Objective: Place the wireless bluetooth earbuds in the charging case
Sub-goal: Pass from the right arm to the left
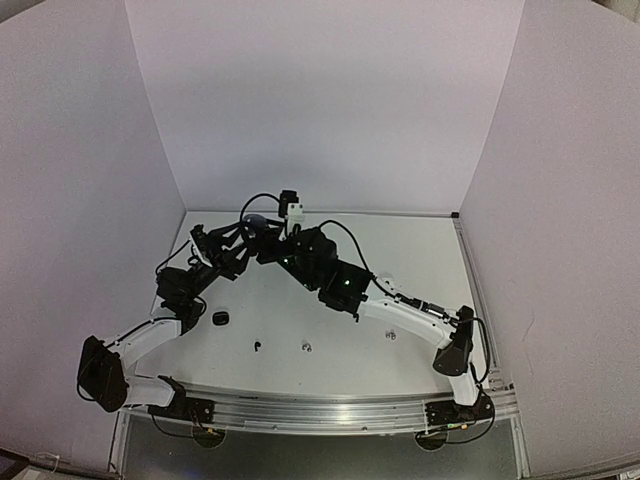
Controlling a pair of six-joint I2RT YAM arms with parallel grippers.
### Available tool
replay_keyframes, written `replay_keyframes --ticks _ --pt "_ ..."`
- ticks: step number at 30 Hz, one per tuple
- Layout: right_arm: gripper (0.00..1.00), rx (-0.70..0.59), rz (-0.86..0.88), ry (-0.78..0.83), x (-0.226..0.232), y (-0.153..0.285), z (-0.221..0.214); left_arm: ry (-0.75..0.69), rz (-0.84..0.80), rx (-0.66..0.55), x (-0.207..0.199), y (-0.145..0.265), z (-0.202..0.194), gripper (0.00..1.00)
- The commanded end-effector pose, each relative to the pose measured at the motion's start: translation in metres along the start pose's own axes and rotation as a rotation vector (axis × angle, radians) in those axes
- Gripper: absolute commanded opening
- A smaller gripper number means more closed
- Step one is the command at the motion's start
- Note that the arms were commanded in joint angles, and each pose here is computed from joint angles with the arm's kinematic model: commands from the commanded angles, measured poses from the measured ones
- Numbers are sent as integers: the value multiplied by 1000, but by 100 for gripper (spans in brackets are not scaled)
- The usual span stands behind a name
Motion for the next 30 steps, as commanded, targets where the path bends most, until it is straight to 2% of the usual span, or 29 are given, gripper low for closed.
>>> replay_keyframes --ticks 1,7,15,19,22,24,26,30 --pt "31 14 29 -38 0 -7 -12 -47 6 -85 3 -10 22 53" --pt "30 28 28 -48 -3 -12 -19 -57 25 -86 4 -9 23 45" --pt "30 34 19 -42 -7 -16 -25 -60 37 -79 4 -7 22 20" --pt "30 29 18 -33 -7 -16 -24 -35 43 -66 4 -6 20 4" --pt "30 23 15 -9 -6 -14 -22 -11 50 -58 4 -5 19 0" --pt "34 23 17 7 -6 -14 -21 8 50 -55 4 -4 18 0" --pt "41 31 31 31 -5 -13 -20 29 48 -48 3 -3 17 0" --pt "65 28 48 59 -2 -10 -15 58 46 -47 3 -2 18 0"
Point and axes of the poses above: each gripper's point midway between its finger pads, its own y axis back along the fingers, its own x axis along the line the jaws close on, z = x × y, the point moved 9 cm from there along y, back along the fingers, and after that the axes turned 12 degrees about -y, right-handed, at the moved point
